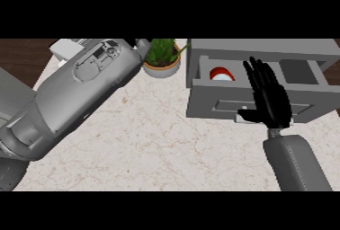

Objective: Pick up the can, place it into the drawer and close the drawer

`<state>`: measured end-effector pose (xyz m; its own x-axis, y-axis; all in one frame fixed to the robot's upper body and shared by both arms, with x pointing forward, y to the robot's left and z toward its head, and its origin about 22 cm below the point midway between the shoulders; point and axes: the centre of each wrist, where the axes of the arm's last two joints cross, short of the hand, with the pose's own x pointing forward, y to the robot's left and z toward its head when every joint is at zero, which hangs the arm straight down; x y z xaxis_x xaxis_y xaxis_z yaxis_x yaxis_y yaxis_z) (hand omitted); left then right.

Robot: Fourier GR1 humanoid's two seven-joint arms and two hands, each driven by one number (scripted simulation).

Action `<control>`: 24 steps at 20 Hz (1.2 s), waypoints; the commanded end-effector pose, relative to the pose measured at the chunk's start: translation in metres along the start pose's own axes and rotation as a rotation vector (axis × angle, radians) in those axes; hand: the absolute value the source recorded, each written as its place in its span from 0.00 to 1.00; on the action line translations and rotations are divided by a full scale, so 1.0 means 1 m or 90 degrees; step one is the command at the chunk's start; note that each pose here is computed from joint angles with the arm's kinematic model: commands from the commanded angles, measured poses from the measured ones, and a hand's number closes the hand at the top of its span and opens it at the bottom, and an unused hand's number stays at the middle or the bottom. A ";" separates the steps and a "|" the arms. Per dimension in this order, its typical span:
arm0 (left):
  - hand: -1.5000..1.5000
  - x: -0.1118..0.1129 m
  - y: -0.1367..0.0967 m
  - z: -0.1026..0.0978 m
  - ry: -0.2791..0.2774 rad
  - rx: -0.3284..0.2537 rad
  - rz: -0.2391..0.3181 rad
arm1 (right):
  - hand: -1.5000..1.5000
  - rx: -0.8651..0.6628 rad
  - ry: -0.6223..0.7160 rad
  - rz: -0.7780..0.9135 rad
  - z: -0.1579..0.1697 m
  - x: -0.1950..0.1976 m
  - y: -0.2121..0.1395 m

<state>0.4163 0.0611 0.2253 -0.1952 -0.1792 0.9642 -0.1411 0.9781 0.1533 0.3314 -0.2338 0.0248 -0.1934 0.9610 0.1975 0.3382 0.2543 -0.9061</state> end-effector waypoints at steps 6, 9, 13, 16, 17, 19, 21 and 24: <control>0.00 -0.014 0.027 0.009 0.017 -0.004 -0.003 | 0.00 0.003 0.037 0.032 -0.028 -0.004 0.036; 0.00 -0.004 0.046 0.013 0.021 0.001 -0.006 | 0.00 -0.030 0.046 0.019 -0.043 -0.004 0.034; 0.00 -0.011 0.053 0.012 0.028 -0.004 -0.015 | 0.00 -0.047 0.040 0.031 -0.067 0.000 0.037; 0.00 -0.037 0.062 0.033 0.040 -0.016 -0.016 | 0.00 -0.055 0.058 0.036 -0.071 -0.001 0.041; 0.00 -0.031 0.055 0.031 0.023 -0.011 -0.013 | 0.00 -0.071 0.057 0.041 -0.093 -0.003 0.023; 0.00 -0.028 0.068 0.033 0.027 -0.015 -0.012 | 0.00 -0.062 0.054 0.053 -0.097 -0.006 0.023; 0.00 -0.029 0.074 0.029 0.020 -0.020 -0.021 | 0.00 -0.065 0.046 0.055 -0.107 0.004 0.022; 0.00 -0.039 0.080 0.039 0.028 -0.019 -0.018 | 0.00 -0.075 0.054 0.034 -0.122 0.015 0.014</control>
<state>0.3796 0.1338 0.1939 -0.1465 -0.1989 0.9690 -0.1198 0.9759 0.1822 0.4306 -0.2215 0.0402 -0.0731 0.9835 0.1655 0.4706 0.1804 -0.8637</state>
